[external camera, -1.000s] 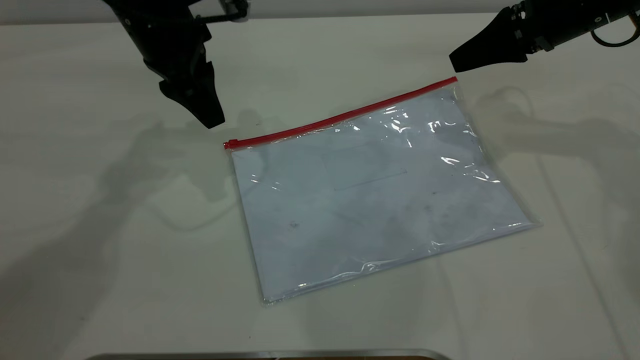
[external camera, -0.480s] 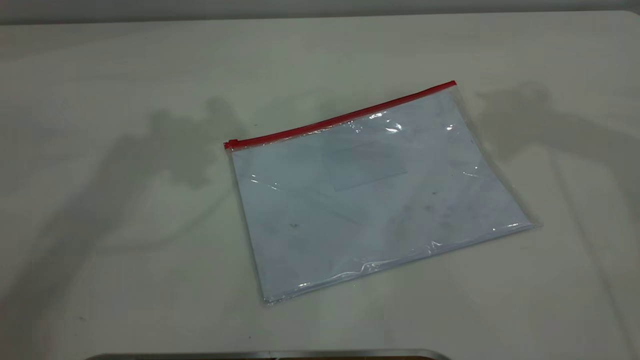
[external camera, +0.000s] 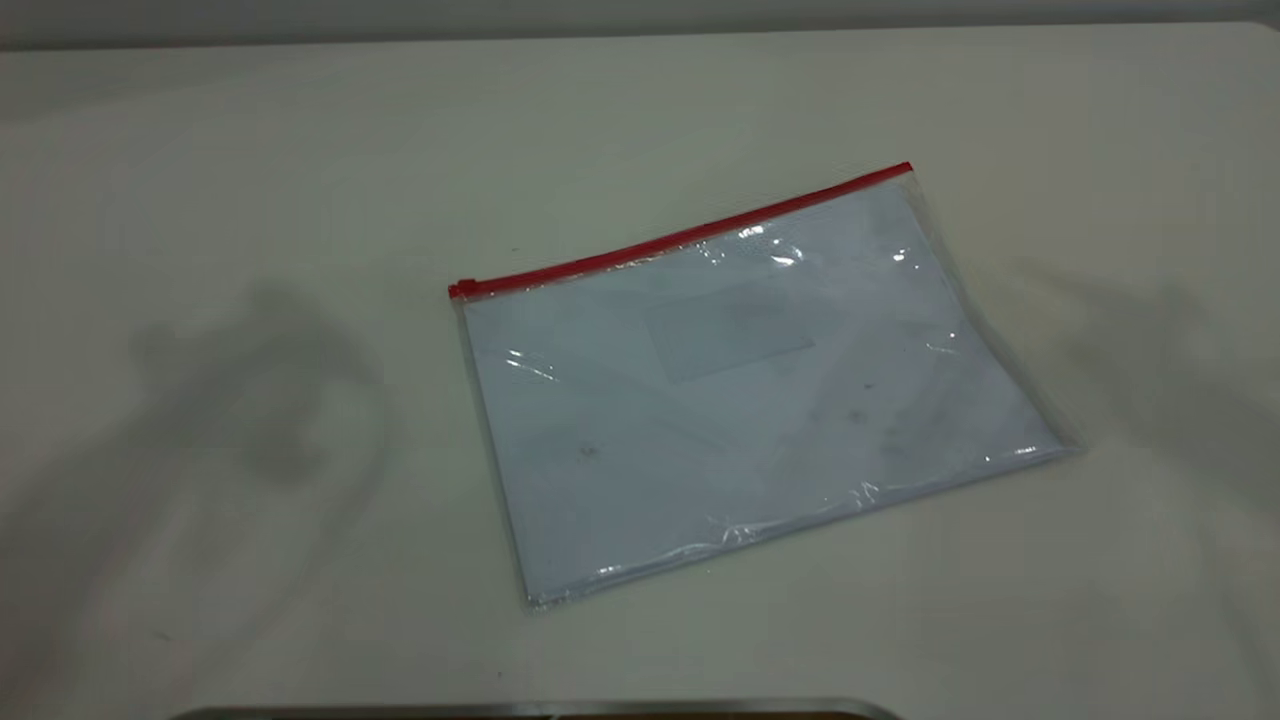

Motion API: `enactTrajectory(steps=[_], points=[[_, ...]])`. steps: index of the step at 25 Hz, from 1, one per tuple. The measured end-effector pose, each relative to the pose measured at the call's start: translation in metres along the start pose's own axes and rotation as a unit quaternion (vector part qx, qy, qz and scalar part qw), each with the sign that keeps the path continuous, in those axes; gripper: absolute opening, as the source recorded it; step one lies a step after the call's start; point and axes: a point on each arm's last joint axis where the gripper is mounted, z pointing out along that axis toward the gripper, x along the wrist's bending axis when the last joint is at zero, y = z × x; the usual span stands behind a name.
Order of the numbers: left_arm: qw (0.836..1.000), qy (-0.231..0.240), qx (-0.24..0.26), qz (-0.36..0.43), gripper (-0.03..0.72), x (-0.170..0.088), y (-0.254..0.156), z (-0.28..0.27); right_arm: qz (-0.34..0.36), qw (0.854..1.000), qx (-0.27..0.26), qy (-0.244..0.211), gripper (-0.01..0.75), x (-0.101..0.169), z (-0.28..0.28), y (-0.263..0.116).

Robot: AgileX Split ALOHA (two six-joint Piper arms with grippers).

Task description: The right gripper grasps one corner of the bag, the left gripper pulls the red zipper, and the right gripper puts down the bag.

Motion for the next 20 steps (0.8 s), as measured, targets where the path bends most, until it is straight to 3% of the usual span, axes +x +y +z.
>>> enactTrajectory(steps=[5,11,16,20], points=[[0.999,0.018,-0.035,-0.013,0.546,-0.01,-0.015,-0.045,0.016,0.999,0.005,0.045,0.489,0.034,-0.036,0.01],[0.99,0.042,-0.081,-0.106,0.546,-0.017,-0.03,-0.083,0.024,0.996,0.021,0.085,0.397,0.071,-0.075,0.013],[0.978,0.055,-0.113,-0.166,0.546,-0.028,-0.051,-0.109,0.023,0.998,-0.008,0.062,0.326,0.105,-0.116,0.014],[0.977,0.062,-0.098,-0.181,0.546,-0.044,-0.089,-0.108,0.017,0.999,-0.024,0.034,0.273,0.142,-0.151,-0.006]])
